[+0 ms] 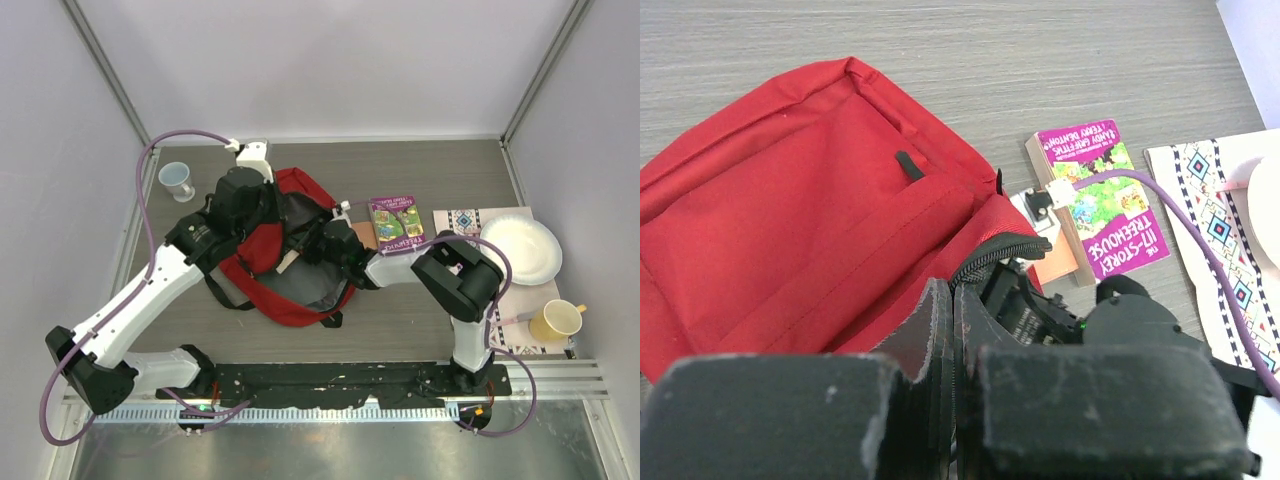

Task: Pack the student bag
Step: Place the book in the student bag, then pick up the book from the center of the board.

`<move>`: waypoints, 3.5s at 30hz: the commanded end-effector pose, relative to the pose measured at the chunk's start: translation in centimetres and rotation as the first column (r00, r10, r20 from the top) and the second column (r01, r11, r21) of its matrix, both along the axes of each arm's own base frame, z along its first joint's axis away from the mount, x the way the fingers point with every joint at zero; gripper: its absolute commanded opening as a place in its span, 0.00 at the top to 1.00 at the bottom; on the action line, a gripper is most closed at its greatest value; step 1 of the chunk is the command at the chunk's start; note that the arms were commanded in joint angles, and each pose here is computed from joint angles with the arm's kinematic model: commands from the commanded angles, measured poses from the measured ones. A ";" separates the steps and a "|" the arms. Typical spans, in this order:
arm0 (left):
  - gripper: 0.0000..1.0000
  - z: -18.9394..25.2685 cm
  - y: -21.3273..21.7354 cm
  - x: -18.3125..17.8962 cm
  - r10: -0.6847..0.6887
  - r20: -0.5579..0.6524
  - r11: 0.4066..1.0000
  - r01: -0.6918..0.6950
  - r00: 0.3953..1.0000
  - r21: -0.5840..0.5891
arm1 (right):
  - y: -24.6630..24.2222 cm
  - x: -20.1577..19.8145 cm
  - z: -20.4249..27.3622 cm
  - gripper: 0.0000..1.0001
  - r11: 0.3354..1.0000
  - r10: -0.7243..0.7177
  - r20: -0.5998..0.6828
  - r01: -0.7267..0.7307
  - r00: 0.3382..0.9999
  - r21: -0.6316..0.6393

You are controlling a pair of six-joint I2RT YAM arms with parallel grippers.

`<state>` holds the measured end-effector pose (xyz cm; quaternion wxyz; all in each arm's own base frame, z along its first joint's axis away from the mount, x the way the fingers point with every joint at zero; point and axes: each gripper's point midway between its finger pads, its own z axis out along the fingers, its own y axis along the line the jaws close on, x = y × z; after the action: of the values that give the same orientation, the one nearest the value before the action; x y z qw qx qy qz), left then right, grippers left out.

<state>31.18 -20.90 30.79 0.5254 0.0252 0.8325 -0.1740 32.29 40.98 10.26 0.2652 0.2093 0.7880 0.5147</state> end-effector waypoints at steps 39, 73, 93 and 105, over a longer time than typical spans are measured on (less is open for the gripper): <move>1.00 0.8 -0.6 -0.4 -0.017 0.032 0.996 0.019 0.999 -0.083 | 2.5 2.8 3.2 0.94 0.998 0.051 0.122 -0.054 0.991 0.025; 0.93 -7.5 -2.6 -2.6 -0.114 -0.192 0.991 0.100 0.975 -0.084 | -17.7 -4.6 7.2 0.32 0.876 -0.146 0.384 0.300 0.912 -0.379; 0.11 -3.2 -5.0 -2.9 -0.207 -0.109 0.971 0.191 0.972 -0.142 | -31.0 1.5 6.8 0.19 0.788 -0.326 0.302 0.434 0.896 -0.437; 0.08 -4.3 -15.7 2.5 -0.408 -0.159 0.892 0.356 0.899 -0.278 | -33.1 3.9 3.5 0.19 0.855 -0.279 0.126 0.306 0.952 -0.418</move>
<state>32.13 -32.57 24.97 0.3896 0.0896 0.8611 -0.3141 34.67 7.71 11.98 0.4016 0.2703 0.8393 0.2475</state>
